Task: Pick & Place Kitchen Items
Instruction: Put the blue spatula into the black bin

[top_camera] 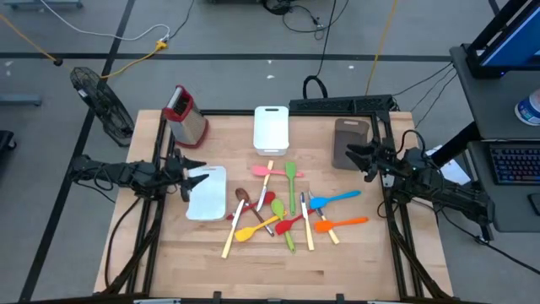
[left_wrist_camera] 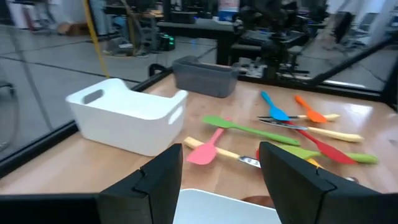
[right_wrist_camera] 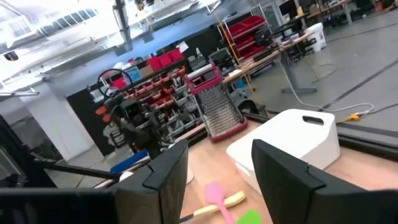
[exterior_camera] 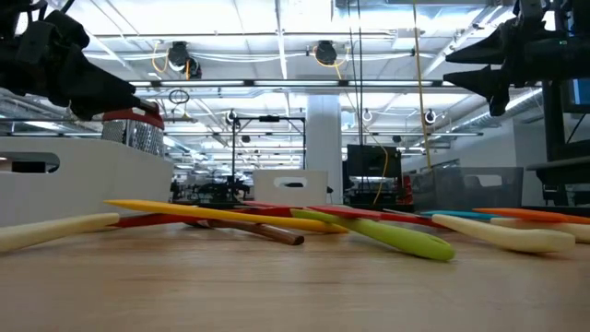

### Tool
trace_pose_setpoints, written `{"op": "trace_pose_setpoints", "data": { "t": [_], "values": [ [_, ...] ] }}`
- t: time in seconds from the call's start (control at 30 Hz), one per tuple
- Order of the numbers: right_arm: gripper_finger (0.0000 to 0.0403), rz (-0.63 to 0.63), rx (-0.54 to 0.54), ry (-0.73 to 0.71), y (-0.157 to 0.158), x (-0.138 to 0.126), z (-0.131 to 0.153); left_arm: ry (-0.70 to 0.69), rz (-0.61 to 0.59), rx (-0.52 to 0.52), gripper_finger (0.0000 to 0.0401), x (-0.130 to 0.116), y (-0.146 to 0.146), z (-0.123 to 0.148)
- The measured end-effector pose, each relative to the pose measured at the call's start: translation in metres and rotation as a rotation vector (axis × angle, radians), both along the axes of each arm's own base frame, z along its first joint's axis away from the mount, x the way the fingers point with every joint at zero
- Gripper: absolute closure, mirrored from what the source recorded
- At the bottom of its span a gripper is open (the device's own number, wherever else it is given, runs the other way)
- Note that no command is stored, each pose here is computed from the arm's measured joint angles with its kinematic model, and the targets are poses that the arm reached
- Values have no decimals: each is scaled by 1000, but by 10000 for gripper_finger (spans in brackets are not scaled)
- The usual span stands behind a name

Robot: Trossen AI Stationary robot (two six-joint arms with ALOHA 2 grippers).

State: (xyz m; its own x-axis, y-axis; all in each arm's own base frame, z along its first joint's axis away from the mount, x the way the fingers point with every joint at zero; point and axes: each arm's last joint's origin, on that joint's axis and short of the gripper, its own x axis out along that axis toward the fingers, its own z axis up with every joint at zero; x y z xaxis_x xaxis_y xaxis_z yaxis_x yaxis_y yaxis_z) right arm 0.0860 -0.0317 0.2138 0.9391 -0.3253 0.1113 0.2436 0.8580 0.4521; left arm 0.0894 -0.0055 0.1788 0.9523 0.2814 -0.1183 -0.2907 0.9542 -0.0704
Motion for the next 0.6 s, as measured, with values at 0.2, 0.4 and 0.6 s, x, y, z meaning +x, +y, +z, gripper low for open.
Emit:
{"op": "trace_pose_setpoints", "data": {
  "t": [0.2, 0.4, 0.6],
  "values": [
    [232, -4, -24, 29, -1, 3, -1, 1, 1, 1, 183, 0, 0, 0],
    [232, -9, -110, 82, -3, 9, -2, 0, -1, -2, 183, 0, 0, 0],
    [232, 84, -204, 17, 0, 23, 10, 0, -1, -3, 183, 0, 0, 0]
  ]
}}
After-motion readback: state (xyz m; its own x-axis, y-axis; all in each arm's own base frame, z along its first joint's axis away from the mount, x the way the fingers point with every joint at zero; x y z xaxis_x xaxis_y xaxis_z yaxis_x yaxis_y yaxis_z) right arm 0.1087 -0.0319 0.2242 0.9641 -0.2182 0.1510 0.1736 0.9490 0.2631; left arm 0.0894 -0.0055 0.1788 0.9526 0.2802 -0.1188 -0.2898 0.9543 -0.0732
